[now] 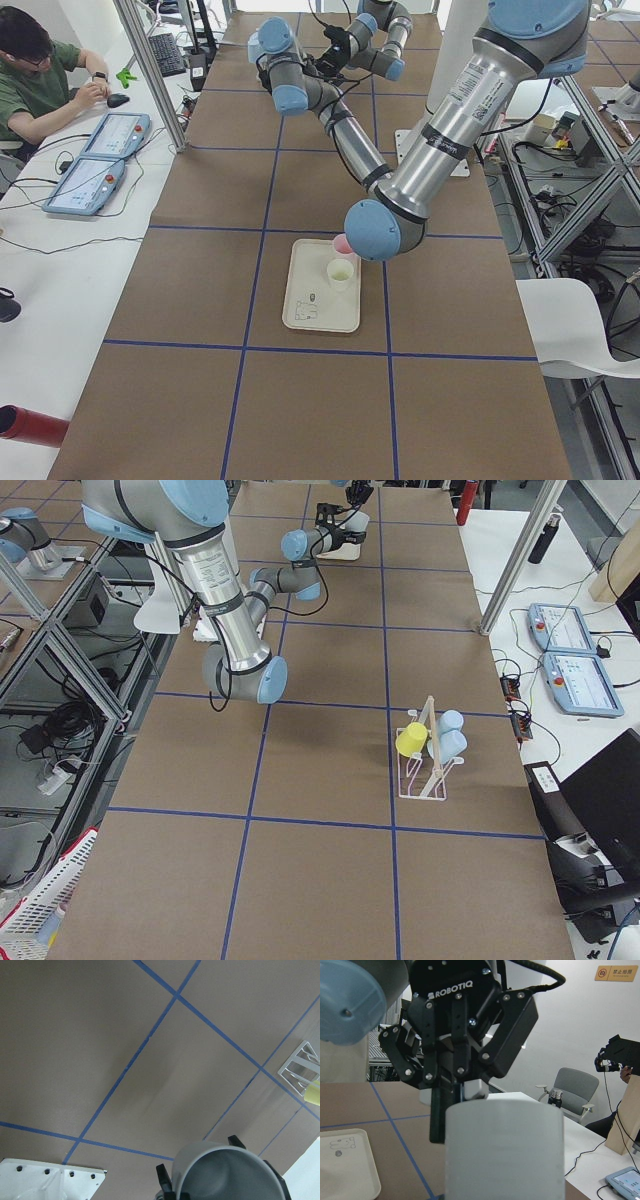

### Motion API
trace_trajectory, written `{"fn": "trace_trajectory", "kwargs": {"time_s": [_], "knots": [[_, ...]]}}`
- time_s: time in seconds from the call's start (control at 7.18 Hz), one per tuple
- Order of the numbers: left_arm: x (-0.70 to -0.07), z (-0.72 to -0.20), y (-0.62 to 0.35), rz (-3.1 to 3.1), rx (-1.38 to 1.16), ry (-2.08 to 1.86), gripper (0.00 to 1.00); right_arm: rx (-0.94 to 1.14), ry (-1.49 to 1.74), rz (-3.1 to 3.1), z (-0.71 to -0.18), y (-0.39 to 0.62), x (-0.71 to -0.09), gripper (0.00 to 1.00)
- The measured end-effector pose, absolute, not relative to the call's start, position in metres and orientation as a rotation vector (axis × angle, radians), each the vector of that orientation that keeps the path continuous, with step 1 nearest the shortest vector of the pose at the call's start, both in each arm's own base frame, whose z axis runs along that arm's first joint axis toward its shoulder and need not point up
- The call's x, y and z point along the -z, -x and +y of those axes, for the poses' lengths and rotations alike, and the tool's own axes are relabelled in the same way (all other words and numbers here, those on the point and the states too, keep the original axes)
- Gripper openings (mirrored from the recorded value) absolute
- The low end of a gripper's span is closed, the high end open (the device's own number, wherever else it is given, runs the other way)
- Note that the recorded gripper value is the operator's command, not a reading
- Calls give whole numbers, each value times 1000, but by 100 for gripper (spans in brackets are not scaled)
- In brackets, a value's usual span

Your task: Transfer IKEA cup to right arm and place on rack

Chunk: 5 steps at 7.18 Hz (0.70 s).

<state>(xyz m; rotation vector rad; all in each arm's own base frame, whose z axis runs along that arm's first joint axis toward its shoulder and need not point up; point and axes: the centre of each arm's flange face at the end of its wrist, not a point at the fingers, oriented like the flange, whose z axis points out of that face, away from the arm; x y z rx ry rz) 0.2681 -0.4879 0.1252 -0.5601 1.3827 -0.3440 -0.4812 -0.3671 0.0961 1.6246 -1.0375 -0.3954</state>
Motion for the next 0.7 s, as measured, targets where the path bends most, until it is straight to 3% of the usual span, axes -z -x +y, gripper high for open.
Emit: {"fn": "trace_trajectory", "kwargs": {"time_s": [0.28, 0.7], "knots": [[-124, -490, -265, 1399, 324, 534, 100, 400, -1619, -1025, -367, 483, -101, 54], [-130, -507, -236, 1419, 342, 468, 100, 456, -1547, -950, -365, 478, -93, 38]]}}
